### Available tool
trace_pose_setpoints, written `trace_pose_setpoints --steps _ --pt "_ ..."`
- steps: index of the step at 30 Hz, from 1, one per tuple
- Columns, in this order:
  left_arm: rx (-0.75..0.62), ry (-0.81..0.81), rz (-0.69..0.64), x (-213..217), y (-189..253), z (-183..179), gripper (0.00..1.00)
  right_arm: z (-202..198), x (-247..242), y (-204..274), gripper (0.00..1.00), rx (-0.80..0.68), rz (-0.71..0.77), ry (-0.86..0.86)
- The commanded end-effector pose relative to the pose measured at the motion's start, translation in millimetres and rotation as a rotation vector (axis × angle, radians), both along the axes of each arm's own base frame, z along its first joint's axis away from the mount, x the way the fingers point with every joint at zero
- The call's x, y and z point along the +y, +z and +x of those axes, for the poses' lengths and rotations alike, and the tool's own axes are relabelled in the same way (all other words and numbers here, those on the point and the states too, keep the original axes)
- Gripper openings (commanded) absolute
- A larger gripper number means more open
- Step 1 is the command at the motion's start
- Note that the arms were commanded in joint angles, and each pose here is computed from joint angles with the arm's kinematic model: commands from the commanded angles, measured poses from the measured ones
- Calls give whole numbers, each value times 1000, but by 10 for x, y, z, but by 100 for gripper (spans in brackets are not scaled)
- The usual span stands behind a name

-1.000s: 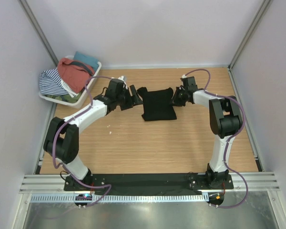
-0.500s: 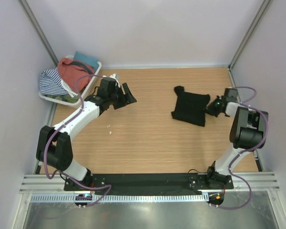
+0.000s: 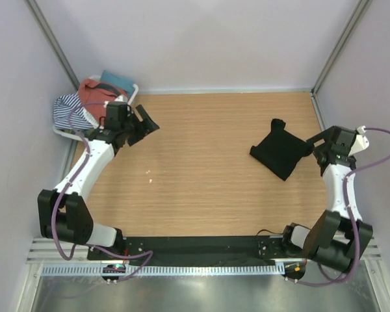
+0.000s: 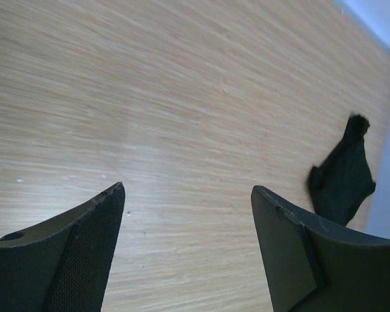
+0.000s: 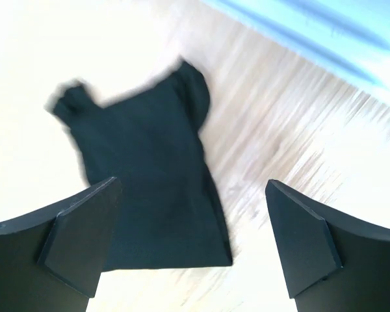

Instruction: Fold and stack the tank tops

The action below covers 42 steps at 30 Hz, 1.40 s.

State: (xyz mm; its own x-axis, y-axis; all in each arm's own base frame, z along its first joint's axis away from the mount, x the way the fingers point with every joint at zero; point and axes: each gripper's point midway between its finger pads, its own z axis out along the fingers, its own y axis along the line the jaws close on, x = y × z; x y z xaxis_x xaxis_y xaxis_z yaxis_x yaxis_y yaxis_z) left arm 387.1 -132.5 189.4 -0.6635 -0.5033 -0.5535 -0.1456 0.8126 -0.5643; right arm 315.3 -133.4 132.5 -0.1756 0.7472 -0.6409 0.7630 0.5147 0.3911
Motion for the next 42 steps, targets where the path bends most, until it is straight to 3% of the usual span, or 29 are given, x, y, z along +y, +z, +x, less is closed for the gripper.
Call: trace_pose_setpoints --steps 1,7,12,17,23,24,30,33,34,36,40,42 --pt "-88 160 21 491 429 86 80 -54 -75 557 100 -106 -90 -40" --pt "-60 372 50 1244 506 399 76 247 727 835 100 -227 -85 292" --pt "-33 514 -20 1645 475 707 77 378 1534 646 87 -233 10 582" --pt "-43 612 87 1985 543 1140 77 379 2085 454 86 -260 44 756" --pt "7 633 169 2185 287 1632 70 308 2315 402 84 -278 69 836" --pt "58 633 190 2218 38 1708 70 290 2347 412 84 -281 67 846" --pt "186 630 271 2337 -436 1867 70 263 2349 448 84 -294 59 849" --pt "210 594 275 2311 -605 1919 49 256 2365 414 84 -284 66 857" --pt "204 581 271 2294 -605 1937 35 255 2362 410 84 -282 64 857" --pt "180 559 280 2289 -529 1960 28 248 2346 410 84 -280 56 855" --pt "123 525 268 2240 -266 1974 0 249 2306 421 84 -276 36 843" --pt "92 527 243 2178 -75 1879 0 256 2304 390 83 -266 36 840"
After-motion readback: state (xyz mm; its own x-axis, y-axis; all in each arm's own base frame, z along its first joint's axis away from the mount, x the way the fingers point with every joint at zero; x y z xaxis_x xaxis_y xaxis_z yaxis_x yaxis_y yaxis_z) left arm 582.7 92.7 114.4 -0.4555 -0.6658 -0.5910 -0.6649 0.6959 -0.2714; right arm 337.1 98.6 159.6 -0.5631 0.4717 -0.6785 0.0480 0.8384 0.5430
